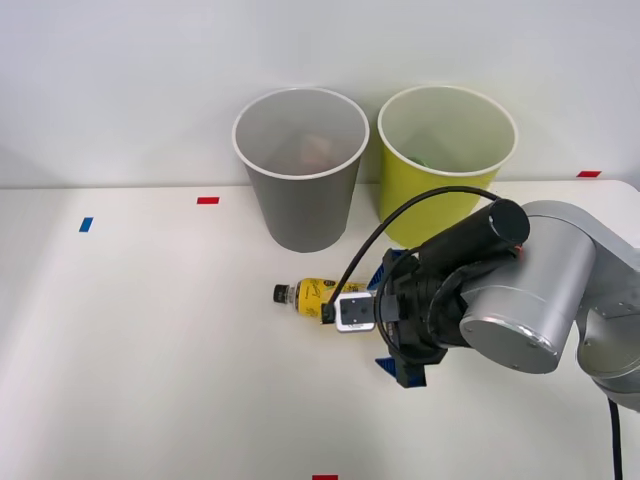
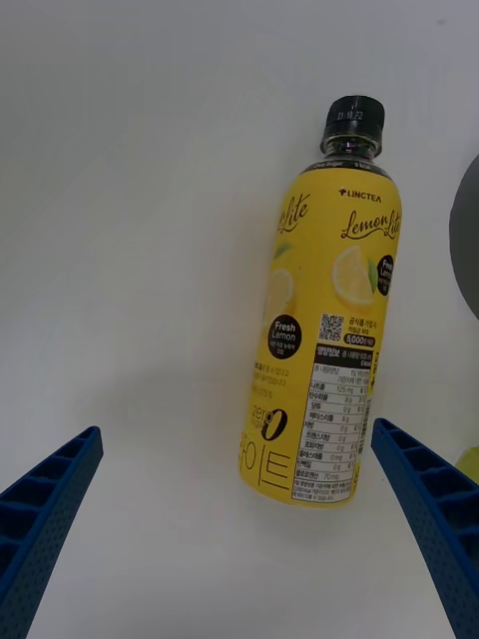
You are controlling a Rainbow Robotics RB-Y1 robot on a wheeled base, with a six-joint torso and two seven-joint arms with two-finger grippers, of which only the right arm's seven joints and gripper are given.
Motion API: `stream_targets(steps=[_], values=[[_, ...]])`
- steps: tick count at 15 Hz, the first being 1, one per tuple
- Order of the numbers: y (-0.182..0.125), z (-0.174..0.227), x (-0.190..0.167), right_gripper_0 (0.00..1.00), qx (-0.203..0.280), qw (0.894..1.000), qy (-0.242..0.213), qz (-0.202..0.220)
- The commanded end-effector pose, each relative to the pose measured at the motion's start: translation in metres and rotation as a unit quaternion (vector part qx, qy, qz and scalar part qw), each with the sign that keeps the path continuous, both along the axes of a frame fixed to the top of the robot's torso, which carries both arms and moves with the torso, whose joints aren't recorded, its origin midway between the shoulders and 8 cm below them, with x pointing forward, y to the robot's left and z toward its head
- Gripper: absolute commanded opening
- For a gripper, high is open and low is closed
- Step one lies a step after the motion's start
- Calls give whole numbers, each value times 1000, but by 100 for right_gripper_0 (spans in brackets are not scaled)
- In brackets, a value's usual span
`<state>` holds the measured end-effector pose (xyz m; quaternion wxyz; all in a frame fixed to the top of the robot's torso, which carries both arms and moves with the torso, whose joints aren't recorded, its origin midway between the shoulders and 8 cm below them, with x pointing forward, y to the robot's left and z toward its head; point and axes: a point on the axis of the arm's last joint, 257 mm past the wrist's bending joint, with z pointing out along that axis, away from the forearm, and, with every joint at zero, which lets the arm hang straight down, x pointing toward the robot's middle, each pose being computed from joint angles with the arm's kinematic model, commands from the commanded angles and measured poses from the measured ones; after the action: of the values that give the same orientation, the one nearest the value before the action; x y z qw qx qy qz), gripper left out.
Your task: Put cans in the gray bin, plastic bottles in the light green bin
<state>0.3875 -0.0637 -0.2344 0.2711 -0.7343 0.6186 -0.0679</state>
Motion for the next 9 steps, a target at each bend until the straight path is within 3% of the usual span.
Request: stream_targets(steps=[1,5,9], values=[[7,-6,-2,93,-15,1000,-13,8],[29,-12,-13,93,-7,1000,-7,22],[48,-25,8,93,-17,1000,12,9]])
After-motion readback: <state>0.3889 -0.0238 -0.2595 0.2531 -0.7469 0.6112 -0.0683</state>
